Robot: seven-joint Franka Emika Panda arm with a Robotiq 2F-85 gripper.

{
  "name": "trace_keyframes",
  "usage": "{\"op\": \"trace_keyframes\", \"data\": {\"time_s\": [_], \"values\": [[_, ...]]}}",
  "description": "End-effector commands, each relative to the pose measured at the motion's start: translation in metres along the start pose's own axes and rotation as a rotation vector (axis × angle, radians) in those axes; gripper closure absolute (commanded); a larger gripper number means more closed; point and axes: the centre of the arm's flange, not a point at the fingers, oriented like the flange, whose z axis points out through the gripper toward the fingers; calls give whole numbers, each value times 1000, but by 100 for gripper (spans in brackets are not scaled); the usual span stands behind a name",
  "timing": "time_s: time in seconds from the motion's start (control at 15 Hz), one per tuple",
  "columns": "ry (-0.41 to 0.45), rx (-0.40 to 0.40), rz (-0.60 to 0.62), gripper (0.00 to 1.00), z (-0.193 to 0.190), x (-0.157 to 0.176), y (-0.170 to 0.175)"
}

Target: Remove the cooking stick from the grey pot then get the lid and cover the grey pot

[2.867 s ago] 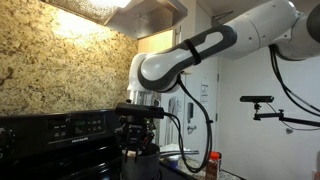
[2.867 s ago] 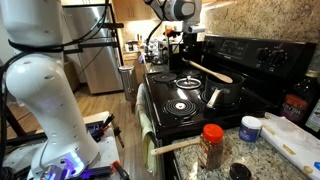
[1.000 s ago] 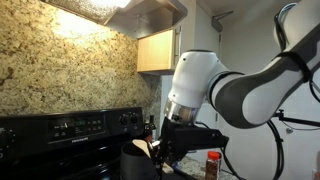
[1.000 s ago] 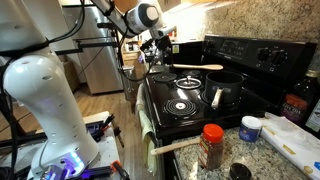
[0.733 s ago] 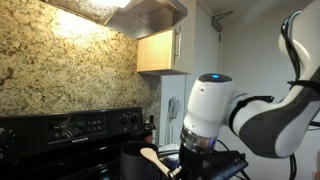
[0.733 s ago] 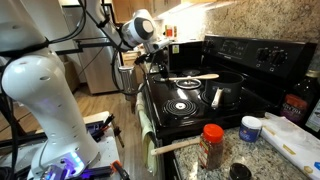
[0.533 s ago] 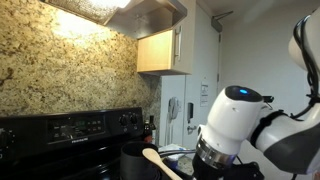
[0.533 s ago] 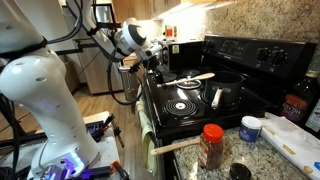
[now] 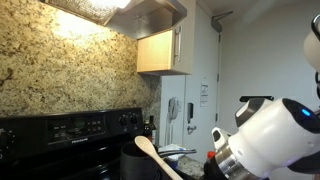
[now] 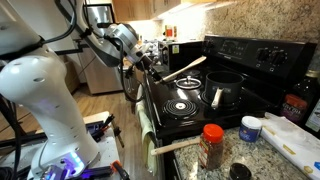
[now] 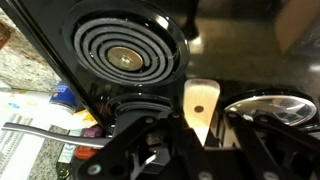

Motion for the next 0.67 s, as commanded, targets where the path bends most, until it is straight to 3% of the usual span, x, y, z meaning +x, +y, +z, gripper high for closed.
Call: {"op": "trace_keyframes", "data": {"time_s": [0.0,0.13,0.2,0.27,0.53,0.6], "values": [[-89,48,-47,93,14,-49,21],[-197,39,-36,93,34,-55,21],[-116,26,-33,93,25,-32,1],[-144,20,-31,72,32,-37,2],[-132,27,-29,72,31,-32,-1],[-130,28,-28,93,30,-31,-1]]}}
